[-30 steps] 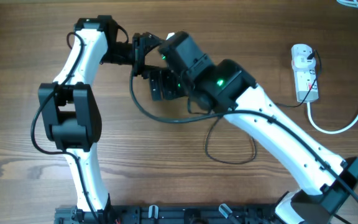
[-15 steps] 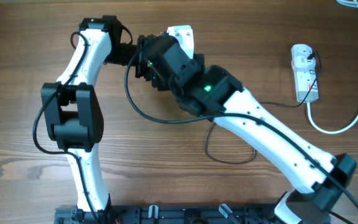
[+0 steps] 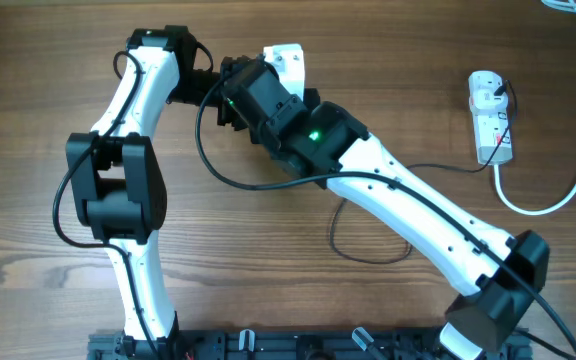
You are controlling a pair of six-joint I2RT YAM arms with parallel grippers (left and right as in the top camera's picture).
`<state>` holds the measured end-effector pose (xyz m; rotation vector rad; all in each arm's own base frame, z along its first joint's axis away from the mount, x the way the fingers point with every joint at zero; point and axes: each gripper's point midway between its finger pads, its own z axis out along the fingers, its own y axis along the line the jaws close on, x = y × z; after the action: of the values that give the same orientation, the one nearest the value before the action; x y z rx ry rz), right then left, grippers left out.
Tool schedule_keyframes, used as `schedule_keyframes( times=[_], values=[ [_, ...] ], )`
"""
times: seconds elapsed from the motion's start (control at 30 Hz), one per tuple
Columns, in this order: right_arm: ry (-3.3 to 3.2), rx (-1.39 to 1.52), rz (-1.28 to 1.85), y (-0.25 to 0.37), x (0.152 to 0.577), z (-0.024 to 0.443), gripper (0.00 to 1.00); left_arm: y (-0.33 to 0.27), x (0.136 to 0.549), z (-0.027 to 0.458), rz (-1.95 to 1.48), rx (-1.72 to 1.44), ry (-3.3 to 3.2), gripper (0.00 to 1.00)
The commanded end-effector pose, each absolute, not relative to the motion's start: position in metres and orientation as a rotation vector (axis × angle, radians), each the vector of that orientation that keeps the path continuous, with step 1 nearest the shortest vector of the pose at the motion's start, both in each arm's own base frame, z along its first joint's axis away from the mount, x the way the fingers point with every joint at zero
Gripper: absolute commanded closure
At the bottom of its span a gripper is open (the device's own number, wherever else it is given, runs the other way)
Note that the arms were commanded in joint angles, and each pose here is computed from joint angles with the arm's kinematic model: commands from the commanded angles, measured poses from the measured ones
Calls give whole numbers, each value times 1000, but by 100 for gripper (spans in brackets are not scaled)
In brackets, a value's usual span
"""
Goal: Plug charger to phone and switch on socket
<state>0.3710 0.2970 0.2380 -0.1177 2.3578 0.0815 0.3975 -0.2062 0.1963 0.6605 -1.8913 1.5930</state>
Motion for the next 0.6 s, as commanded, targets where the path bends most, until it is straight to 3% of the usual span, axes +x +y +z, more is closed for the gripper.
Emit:
schedule_keyframes(
  times=[0.0, 0.57],
  values=[
    [2359, -112, 50, 299, 375, 230, 44, -207, 395, 217, 1654, 611, -1897, 31],
    [2358, -22, 86, 299, 376, 232, 65, -207, 395, 217, 1656, 609, -1900, 31]
  ],
)
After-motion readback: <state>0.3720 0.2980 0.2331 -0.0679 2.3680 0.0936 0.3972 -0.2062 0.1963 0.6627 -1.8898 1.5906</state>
